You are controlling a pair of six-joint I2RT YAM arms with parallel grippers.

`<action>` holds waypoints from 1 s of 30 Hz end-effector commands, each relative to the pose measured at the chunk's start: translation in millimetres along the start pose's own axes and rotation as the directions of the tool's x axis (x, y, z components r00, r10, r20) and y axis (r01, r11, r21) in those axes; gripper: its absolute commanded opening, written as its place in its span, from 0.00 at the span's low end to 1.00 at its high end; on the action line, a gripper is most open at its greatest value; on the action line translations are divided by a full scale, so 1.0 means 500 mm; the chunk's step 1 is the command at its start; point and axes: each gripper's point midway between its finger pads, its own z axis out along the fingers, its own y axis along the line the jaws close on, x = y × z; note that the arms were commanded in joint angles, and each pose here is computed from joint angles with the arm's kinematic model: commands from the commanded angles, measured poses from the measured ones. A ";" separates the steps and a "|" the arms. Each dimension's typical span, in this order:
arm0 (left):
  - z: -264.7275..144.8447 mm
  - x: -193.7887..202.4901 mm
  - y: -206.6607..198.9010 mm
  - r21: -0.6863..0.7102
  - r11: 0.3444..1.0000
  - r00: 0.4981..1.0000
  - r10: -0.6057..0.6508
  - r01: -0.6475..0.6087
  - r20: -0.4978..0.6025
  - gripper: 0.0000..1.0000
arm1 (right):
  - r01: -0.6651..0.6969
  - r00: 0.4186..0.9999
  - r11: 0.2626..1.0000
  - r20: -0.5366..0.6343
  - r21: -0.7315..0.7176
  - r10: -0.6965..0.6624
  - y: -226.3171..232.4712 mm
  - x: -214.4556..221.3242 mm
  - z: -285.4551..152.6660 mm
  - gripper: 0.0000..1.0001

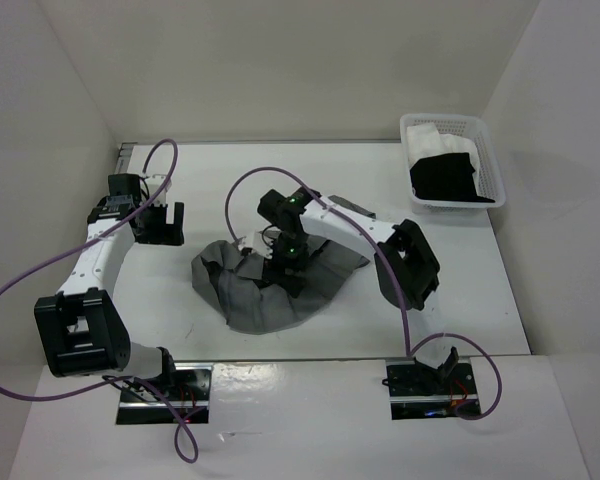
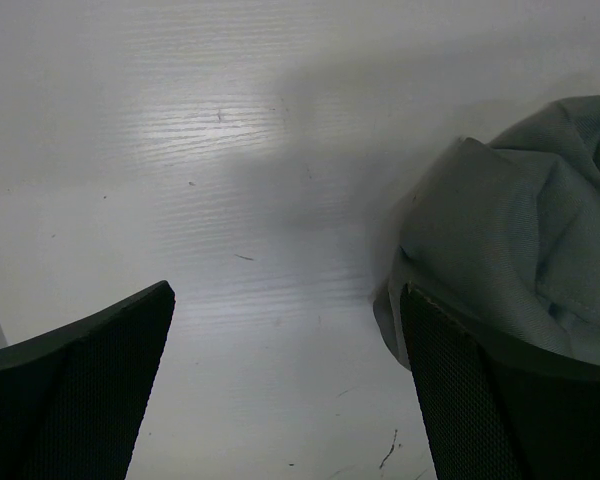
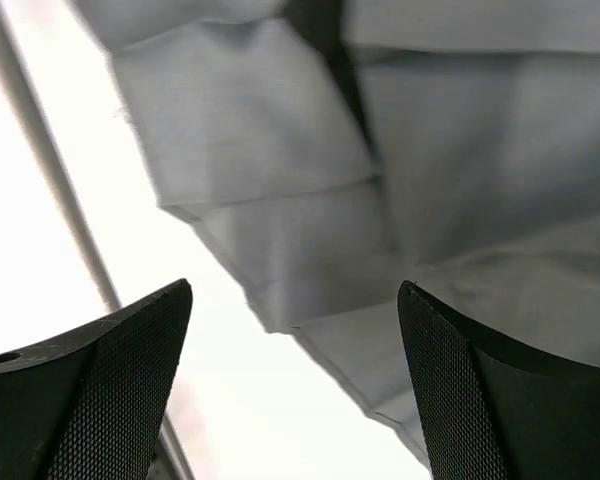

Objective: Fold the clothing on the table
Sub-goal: Flatten the skirt out

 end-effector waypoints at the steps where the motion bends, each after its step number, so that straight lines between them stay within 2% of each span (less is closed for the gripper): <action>1: -0.015 -0.010 -0.002 0.000 1.000 0.999 0.030 -0.030 0.040 1.00 | 0.024 0.999 0.996 -0.029 -0.091 -0.027 0.051 0.006 0.002 0.87; 12: -0.023 -0.014 -0.004 -0.006 1.000 0.997 0.026 -0.025 0.068 1.00 | -0.040 0.999 0.988 0.006 -0.147 0.041 0.121 -0.002 0.058 0.84; 17: -0.024 -0.012 0.002 -0.025 1.000 0.997 0.018 -0.016 0.072 1.00 | -0.069 0.998 0.993 -0.007 -0.094 0.069 0.125 -0.005 0.081 0.84; 20: -0.024 -0.016 0.007 -0.038 0.999 0.997 0.019 -0.016 0.078 1.00 | -0.076 0.997 0.994 0.027 -0.079 0.078 0.125 -0.020 0.090 0.84; 25: -0.032 -0.015 0.027 -0.105 0.994 0.996 0.002 0.007 0.086 1.00 | -0.171 0.984 0.984 0.064 0.056 0.167 0.085 -0.029 0.130 0.84; 30: -0.037 -0.016 0.050 -0.173 0.984 0.995 -0.016 0.033 0.098 1.00 | -0.256 0.967 0.943 0.049 0.213 0.251 0.030 -0.011 0.163 0.82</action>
